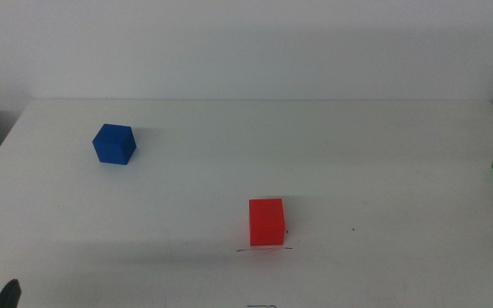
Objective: Stack red cubes first, then green, then blue cubes in a specific spot.
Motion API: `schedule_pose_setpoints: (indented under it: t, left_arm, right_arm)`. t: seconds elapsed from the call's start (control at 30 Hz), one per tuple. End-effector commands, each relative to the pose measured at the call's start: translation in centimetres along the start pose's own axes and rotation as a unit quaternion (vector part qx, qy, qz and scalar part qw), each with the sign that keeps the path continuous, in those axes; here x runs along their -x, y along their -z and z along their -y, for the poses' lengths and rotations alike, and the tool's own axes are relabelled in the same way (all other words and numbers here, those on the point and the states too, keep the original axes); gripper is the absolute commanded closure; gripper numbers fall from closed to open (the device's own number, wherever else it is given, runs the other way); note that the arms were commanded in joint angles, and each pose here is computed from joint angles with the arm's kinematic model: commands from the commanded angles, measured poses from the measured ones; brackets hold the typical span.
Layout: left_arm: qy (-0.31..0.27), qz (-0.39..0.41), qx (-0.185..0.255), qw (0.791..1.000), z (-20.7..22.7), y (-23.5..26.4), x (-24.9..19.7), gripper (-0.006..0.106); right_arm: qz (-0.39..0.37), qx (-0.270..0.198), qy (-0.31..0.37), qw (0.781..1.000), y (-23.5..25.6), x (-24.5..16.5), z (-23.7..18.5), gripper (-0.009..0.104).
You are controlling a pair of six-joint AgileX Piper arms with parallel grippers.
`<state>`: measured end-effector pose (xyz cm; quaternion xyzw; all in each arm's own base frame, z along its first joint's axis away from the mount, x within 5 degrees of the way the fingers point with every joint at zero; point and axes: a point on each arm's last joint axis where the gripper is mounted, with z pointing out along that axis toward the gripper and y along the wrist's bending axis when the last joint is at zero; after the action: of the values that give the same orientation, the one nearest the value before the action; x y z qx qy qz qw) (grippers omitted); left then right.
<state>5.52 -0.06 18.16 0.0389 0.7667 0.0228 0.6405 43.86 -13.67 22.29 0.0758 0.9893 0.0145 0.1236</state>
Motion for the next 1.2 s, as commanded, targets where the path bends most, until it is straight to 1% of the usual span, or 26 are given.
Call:
schedule_pose_setpoints:
  t: [0.0, 0.33, 0.47, 0.53, 0.6, 0.67, 0.83, 0.87, 1.0, 1.17]
  left_arm:
    - [0.004, 0.054, -0.001, 0.999, 0.0, 0.2, 0.9, 0.007]
    - [0.004, 0.054, -0.001, 0.999, 0.0, 0.2, 0.9, 0.007]
    - [0.004, 0.054, -0.001, 0.999, 0.0, 0.2, 0.9, 0.007]
    - [0.004, 0.054, -0.001, 0.999, 0.0, 0.2, 0.9, 0.007]
    - [0.004, 0.054, -0.001, 0.999, 0.0, 0.2, 0.9, 0.007]
    - [0.004, 0.054, -0.001, 0.999, 0.0, 0.2, 0.9, 0.007]
    - [0.004, 0.054, -0.001, 0.999, 0.0, 0.2, 0.9, 0.007]
    - [0.004, 0.054, -0.001, 0.999, 0.0, 0.2, 0.9, 0.007]
    - [0.004, 0.054, -0.001, 0.999, 0.0, 0.2, 0.9, 0.007]
    - [0.004, 0.054, -0.001, 0.999, 0.0, 0.2, 0.9, 0.007]
  right_arm:
    - [0.05, -0.012, 0.01, 0.999, 3.1, 0.7, 0.0, 0.018]
    - [0.05, -0.013, 0.01, 0.999, 0.7, 1.2, 0.3, 0.018]
    - [0.047, -0.013, 0.013, 0.999, -0.1, 1.3, 0.4, 0.02]
    - [0.051, -0.015, 0.017, 0.998, -0.5, 1.4, 0.4, 0.023]
    - [0.058, -0.017, 0.022, 0.998, -0.7, 1.6, 0.4, 0.03]
    - [0.065, -0.02, 0.022, 0.997, -0.7, 1.7, 0.5, 0.042]
    - [0.069, -0.02, 0.022, 0.997, -0.7, 1.8, 0.5, 0.082]
    - [0.061, -0.023, 0.032, 0.997, -0.2, 1.6, 0.4, 0.096]
    - [0.06, -0.029, 0.049, 0.997, 1.7, 1.3, -0.4, 0.096]
    - [0.092, -0.024, 0.023, 0.995, 5.4, 0.5, -1.6, 0.096]
